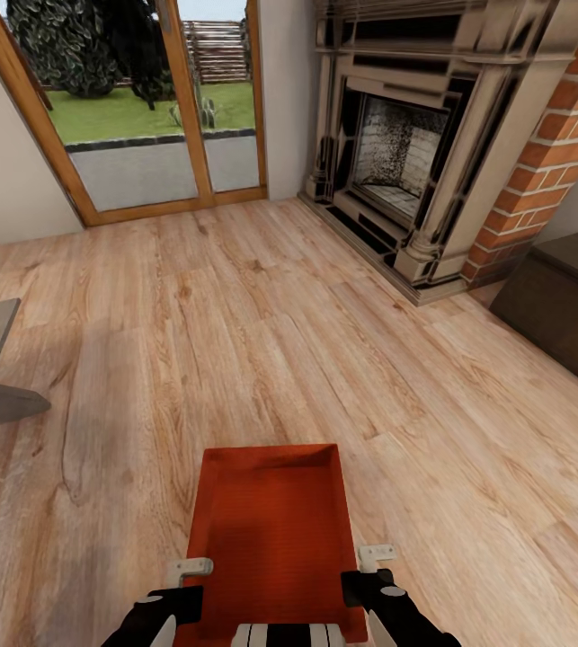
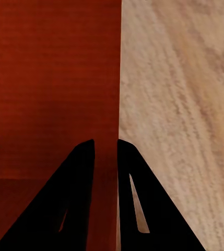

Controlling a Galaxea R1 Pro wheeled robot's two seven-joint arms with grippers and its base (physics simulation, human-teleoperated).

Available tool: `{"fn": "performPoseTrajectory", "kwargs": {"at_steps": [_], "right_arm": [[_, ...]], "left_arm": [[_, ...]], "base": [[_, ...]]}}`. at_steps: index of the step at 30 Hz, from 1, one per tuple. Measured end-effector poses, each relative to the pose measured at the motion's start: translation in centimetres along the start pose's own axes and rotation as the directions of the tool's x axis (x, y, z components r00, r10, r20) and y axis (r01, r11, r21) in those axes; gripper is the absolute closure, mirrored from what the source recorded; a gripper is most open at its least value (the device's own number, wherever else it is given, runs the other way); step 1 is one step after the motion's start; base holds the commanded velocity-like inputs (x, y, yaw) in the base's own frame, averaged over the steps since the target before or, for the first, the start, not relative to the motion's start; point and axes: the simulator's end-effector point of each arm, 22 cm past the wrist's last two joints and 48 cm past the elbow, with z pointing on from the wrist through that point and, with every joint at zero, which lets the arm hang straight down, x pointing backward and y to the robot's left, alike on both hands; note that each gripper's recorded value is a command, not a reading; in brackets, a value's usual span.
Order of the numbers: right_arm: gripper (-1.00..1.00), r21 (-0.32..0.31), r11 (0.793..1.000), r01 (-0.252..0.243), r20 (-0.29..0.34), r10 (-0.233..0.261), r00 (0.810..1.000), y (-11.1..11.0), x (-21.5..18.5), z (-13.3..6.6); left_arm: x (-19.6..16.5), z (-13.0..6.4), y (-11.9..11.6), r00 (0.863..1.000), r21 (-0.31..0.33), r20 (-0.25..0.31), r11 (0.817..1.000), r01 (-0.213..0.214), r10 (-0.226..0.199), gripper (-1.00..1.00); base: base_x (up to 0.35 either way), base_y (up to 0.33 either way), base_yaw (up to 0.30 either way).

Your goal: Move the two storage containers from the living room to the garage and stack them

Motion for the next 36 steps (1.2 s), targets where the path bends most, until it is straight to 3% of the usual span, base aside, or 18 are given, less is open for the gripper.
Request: {"fn": "performPoseTrajectory", "kwargs": {"at_steps": [36], "right_arm": [[1.0, -0.001, 1.0, 0.0, 0.002, 0.0, 1.0, 0.09, -0.09, -0.04]], "left_arm": [[-0.09, -0.01, 0.1, 1.0, 0.005, 0.002, 1.0, 0.009, -0.009, 1.0]], "base": [[0.0, 0.0, 0.0]]}}
